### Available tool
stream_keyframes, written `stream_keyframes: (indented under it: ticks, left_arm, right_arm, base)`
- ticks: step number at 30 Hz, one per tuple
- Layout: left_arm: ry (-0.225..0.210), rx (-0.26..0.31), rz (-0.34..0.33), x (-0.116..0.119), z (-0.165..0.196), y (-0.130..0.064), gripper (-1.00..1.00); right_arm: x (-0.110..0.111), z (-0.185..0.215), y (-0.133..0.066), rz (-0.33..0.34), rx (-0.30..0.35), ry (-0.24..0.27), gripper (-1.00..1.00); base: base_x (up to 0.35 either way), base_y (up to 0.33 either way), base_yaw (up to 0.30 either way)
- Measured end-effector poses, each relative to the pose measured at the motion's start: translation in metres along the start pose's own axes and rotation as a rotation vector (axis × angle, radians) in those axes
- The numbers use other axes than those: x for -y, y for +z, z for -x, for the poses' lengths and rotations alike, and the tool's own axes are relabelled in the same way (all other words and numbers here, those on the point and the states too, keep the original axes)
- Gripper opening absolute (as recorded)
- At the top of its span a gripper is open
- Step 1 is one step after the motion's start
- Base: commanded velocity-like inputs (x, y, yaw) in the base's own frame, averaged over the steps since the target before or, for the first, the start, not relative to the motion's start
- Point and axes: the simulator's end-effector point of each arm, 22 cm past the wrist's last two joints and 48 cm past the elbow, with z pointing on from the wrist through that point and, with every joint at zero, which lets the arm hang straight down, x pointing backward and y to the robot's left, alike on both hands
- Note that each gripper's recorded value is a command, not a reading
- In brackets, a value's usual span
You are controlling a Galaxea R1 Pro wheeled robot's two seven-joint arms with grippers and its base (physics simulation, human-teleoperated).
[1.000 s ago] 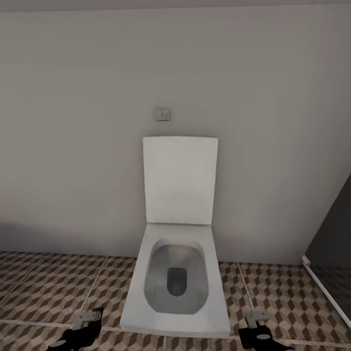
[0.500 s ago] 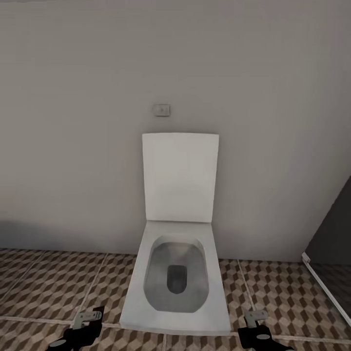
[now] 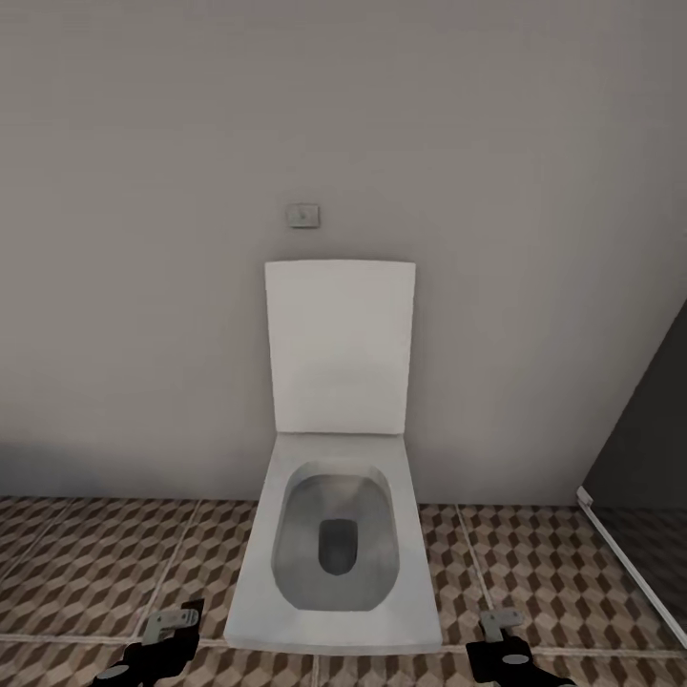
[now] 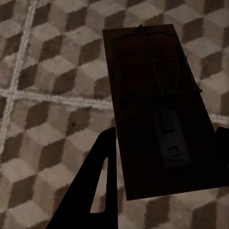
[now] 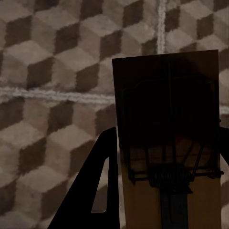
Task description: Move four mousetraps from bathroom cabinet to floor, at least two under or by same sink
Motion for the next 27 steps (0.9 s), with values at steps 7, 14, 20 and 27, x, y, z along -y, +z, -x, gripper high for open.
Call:
stream_keyframes:
  ticks: [7,14,20,27]
  left_arm:
    - [0.000,0.000,0.000,0.0000,0.0001,0.0000,-1.00]
    - [0.000,-0.001,0.000,-0.0001,-0.0001,0.0000,-1.00]
    - [0.000,-0.001,0.000,0.0000,0.0001,0.0000,-1.00]
    - [0.000,-0.001,-0.002,0.0017,-0.0001,0.0001,-1.00]
  right_arm:
    - [0.0001,0.0003,0.0000,0.000,0.001,-0.002,-1.00]
    - [-0.0002,0.0006,0.0000,0.002,0.003,-0.002,-1.00]
    - [-0.0001,0.0007,0.0000,0.001,0.003,-0.002,-1.00]
    - [-0.0001,0.0007,0.0000,0.001,0.003,-0.003,-1.00]
  base:
    - [0.000,0.004,-0.002]
    - [0.000,0.156,0.000]
    - [0.000,0.048,0.000]
    - [0.000,0.006,0.000]
